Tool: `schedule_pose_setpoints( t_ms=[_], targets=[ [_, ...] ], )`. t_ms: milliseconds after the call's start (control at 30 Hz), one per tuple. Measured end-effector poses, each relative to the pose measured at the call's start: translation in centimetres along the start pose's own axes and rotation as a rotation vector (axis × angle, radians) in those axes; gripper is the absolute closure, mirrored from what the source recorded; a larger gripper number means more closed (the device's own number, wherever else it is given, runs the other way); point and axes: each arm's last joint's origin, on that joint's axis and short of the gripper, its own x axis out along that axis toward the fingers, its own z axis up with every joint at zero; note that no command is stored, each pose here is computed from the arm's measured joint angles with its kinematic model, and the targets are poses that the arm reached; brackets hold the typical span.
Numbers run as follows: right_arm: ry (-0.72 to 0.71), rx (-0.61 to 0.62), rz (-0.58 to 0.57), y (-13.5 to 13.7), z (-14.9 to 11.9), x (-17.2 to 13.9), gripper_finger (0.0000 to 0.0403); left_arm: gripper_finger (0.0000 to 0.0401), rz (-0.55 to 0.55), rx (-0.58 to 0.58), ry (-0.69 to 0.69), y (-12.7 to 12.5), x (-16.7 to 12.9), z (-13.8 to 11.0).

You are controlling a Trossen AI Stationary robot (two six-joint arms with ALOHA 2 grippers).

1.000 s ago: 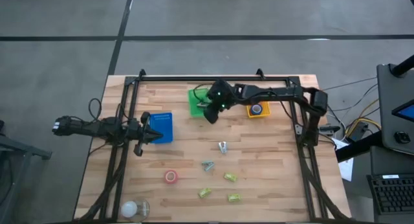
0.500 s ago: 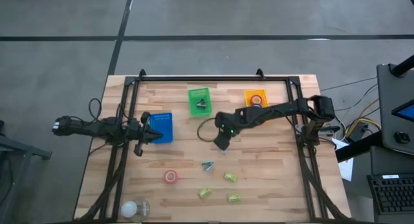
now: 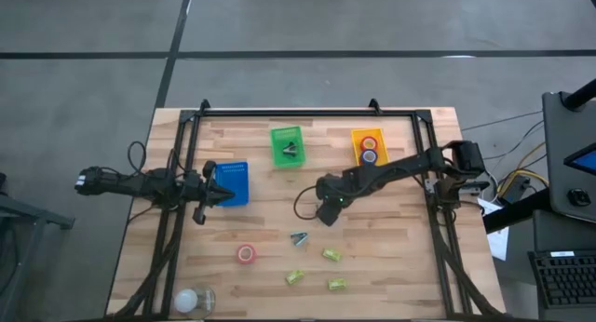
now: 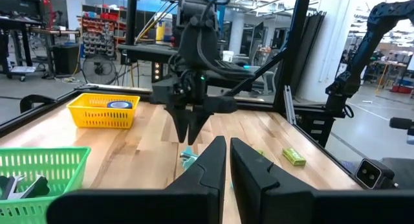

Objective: Pick and place Stapler, Stapler remover, tape
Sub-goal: Put the top blue staple remover into the green bin

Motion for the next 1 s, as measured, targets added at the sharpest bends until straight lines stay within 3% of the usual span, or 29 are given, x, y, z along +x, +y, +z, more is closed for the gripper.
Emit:
schedule_pose_setpoints(
  t_ms=[500, 1000],
  targets=[
    [-0.004, 0.011, 0.105, 0.79, -0.2, 0.17, 0.0288, 0.0375, 0.0, 0.0, 0.0, 0.0, 0.0, 0.0],
    [-0.056, 0.013, 0.103, 0.54, 0.08, 0.67, 0.031, 0.0375, 0.0, 0.0, 0.0, 0.0, 0.0, 0.0]
  ],
)
